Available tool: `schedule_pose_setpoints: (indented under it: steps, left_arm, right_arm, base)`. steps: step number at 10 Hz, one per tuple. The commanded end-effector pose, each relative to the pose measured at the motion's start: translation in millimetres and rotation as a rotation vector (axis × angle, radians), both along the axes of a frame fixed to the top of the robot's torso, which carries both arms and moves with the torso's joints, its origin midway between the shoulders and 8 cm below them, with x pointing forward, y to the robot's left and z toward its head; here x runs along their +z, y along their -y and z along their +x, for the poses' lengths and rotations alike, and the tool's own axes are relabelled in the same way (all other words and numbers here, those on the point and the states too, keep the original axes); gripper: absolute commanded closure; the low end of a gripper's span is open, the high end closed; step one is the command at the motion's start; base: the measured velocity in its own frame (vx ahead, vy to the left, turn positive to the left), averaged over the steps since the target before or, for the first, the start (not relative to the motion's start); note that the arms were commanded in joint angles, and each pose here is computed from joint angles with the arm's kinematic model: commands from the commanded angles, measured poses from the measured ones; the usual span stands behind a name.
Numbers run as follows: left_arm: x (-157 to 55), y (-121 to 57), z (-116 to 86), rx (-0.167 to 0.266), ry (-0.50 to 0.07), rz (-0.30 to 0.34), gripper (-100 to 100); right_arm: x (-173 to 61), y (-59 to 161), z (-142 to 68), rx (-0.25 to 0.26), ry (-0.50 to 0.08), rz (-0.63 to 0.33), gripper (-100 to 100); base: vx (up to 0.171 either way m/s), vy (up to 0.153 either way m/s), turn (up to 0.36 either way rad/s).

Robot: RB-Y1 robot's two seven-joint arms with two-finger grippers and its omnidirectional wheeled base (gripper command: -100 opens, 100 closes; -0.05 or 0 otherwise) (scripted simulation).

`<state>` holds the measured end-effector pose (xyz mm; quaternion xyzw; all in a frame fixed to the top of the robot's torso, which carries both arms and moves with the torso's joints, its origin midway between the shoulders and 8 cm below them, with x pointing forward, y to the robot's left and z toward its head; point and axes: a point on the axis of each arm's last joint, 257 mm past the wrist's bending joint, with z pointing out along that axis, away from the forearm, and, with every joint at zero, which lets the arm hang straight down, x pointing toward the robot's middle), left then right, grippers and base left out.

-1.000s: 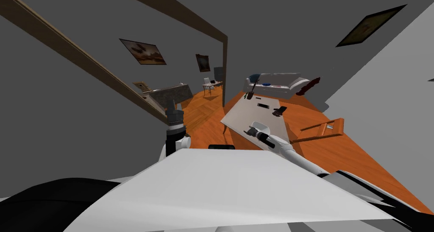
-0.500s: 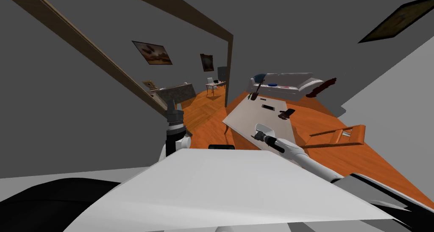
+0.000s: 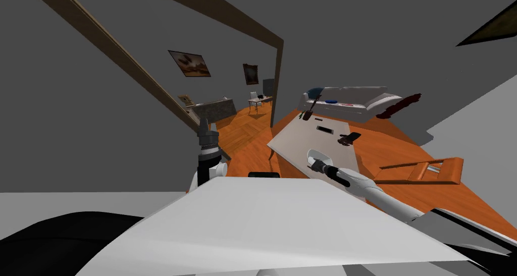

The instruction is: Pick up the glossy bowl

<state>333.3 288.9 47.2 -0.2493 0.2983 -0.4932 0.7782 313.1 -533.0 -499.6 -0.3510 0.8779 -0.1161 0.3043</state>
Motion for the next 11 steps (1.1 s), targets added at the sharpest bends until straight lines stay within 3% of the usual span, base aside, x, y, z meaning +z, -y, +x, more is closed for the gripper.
schedule_pose_setpoints:
  steps: [1,3,6,7,8,11]
  left_arm:
    - [0.0,0.0,0.0,0.000,0.000,0.000,0]
    - [0.0,0.0,0.0,0.000,0.000,0.000,0]
    - [0.0,0.0,0.0,0.000,0.000,0.000,0]
    - [0.0,0.0,0.0,0.000,0.000,0.000,0]
    - [0.0,0.0,0.0,0.000,0.000,0.000,0]
    - [0.0,0.0,0.0,0.000,0.000,0.000,0]
  right_arm:
    - [-2.8,32.7,-28.1,-0.003,-0.052,-0.075,-100]
    - [-2.8,53.9,-44.6,-0.010,-0.085,-0.118,-100]
    - [-3.7,53.6,-44.1,-0.008,-0.084,-0.118,-100]
    - [-3.5,53.8,-44.1,-0.009,-0.084,-0.118,0]
    - [-13.7,44.5,-44.8,-0.017,-0.085,-0.118,-100]
    - [-23.6,34.9,-45.6,-0.024,-0.086,-0.117,-100]
  base:
    - [0.006,0.008,0.149]
    - [0.006,0.003,0.104]
    - [0.001,-0.001,0.006]
    - [0.000,0.000,0.000]
    - [0.014,-0.035,0.053]
    - [0.020,-0.060,0.033]
